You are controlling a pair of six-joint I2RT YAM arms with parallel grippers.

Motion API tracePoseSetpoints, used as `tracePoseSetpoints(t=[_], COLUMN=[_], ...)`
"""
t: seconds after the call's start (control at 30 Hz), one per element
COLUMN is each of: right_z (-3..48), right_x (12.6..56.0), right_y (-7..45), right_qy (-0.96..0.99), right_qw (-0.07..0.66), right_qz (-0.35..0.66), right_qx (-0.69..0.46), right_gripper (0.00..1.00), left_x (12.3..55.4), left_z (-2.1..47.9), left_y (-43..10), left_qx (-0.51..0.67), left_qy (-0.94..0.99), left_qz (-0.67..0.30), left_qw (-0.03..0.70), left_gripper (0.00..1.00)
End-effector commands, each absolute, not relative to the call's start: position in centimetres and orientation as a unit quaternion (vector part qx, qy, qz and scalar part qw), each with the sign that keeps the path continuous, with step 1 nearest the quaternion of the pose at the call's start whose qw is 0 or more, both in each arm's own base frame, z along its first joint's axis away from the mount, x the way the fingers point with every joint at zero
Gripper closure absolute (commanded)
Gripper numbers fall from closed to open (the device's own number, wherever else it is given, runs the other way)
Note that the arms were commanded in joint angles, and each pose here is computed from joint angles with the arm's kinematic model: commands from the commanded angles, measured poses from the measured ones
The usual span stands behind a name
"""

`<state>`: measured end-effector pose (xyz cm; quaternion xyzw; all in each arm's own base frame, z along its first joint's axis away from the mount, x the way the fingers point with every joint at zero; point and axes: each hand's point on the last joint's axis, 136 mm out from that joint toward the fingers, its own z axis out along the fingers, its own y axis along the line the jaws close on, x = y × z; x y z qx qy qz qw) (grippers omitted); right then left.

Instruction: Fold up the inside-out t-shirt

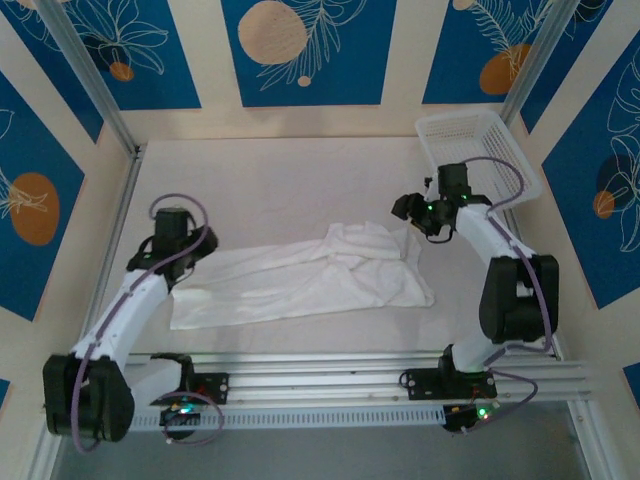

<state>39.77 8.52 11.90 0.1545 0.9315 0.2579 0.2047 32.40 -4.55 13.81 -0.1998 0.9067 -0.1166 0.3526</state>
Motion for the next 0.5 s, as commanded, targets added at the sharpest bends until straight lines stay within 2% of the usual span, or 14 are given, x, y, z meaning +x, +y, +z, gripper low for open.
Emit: tracePoseSetpoints(t=[0.0,0.2,0.33,0.4,0.47], right_z=[10.3,5.9,4.9,4.5,4.2], right_x=[41.9,44.8,44.6,44.0,43.5], right_y=[10.4,11.5,13.6,14.7,15.2], right_qy=[0.946,0.962,0.964,0.964,0.963], right_qw=[0.186,0.156,0.130,0.113,0.100], right_qz=[0.241,0.202,0.221,0.232,0.240], right_qx=[0.107,0.095,0.072,0.063,0.069], right_gripper=[0.40,0.39,0.40,0.45,0.58], left_x=[33.6,32.9,31.8,31.3,31.0], left_z=[13.7,14.0,14.2,14.0,13.7], left_y=[-7.8,-9.7,-9.0,-8.3,-8.0], left_qx=[-0.152,-0.092,-0.073,-0.079,-0.083], left_qy=[0.914,0.920,0.923,0.924,0.925], left_qz=[-0.134,-0.145,-0.123,-0.110,-0.104], left_qw=[0.351,0.353,0.358,0.357,0.356], left_gripper=[0.50,0.48,0.47,0.47,0.47])
